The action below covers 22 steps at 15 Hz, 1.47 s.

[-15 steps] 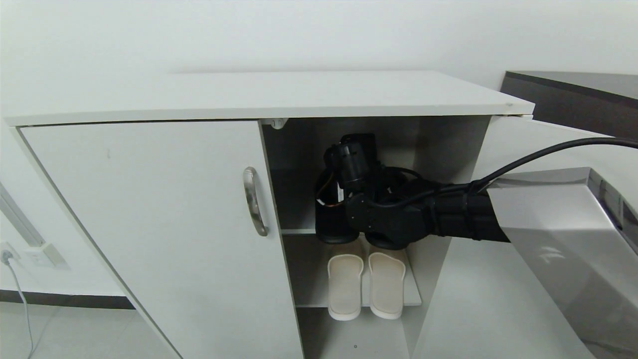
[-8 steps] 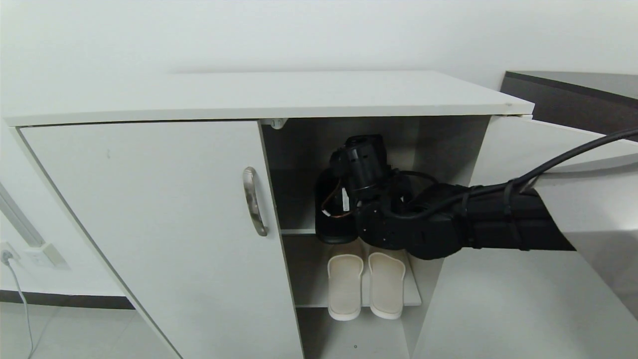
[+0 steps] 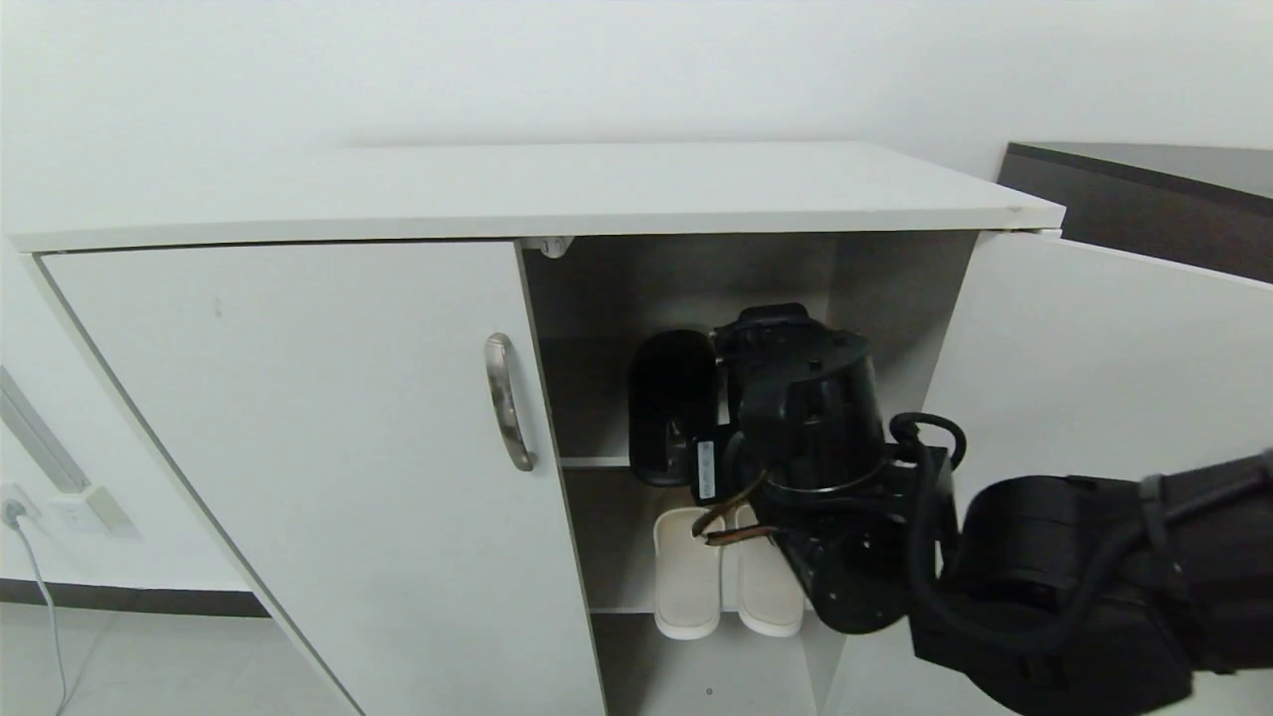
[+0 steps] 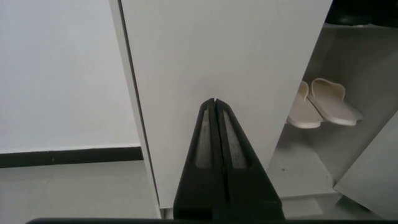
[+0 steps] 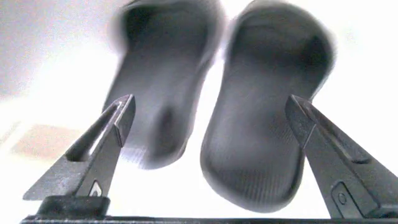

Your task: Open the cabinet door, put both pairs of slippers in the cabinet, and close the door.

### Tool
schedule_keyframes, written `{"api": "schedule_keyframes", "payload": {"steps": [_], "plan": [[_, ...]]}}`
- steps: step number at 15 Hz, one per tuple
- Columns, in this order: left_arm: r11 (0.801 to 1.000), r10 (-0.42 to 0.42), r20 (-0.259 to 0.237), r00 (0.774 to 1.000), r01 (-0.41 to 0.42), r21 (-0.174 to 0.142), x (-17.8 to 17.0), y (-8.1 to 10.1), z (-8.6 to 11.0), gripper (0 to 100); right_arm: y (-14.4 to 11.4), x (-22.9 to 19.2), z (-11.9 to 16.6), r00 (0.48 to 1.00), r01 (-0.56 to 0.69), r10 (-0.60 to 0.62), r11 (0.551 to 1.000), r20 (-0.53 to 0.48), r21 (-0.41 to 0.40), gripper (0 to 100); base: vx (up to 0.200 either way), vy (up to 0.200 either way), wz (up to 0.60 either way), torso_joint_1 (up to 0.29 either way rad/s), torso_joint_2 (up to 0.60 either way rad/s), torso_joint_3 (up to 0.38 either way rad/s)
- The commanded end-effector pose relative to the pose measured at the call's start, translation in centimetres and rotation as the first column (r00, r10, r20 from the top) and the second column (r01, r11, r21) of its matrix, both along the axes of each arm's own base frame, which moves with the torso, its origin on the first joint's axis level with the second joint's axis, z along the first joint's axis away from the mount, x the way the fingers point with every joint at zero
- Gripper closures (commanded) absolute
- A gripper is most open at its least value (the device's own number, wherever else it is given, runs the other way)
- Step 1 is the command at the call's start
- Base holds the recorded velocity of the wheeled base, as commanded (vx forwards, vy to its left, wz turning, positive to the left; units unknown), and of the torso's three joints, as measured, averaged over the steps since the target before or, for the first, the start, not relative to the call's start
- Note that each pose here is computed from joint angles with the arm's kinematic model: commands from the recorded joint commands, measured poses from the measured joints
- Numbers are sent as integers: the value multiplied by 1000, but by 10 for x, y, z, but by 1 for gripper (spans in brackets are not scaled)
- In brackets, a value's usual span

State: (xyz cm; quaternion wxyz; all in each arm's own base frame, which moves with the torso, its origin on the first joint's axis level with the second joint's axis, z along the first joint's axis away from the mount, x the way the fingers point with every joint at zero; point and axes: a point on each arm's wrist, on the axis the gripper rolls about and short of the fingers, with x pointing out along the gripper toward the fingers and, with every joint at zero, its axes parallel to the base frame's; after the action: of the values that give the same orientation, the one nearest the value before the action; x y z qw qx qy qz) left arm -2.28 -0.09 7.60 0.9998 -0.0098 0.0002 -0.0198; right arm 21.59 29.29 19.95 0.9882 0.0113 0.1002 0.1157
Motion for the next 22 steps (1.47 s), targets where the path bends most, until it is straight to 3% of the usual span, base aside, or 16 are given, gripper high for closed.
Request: {"api": "schedule_keyframes", "payload": {"steps": [1,2,3,5,22], "plan": [[1000,1,0,1000,-1,0,0,0,0,100,-25,-27,9,995,-96,95,994,13,46,0,0,0,0,0,0,0],[1000,1,0,1000,-1,1,0,0,0,100,-33,-33,-1,991,-136,135,989,11,57,0,0,0,0,0,0,0],[1000,0,0,1000,0,1,0,0,0,100,-34,-35,-7,984,-178,177,982,24,63,100,0,0,0,0,0,0],[1000,1,0,1000,-1,1,0,0,0,100,-34,-34,-15,977,-209,208,978,53,21,100,0,0,0,0,0,0],[1000,-2,0,1000,2,3,0,0,0,100,-20,-26,-43,979,-203,203,979,15,-24,100,0,0,0,0,0,0]]}}
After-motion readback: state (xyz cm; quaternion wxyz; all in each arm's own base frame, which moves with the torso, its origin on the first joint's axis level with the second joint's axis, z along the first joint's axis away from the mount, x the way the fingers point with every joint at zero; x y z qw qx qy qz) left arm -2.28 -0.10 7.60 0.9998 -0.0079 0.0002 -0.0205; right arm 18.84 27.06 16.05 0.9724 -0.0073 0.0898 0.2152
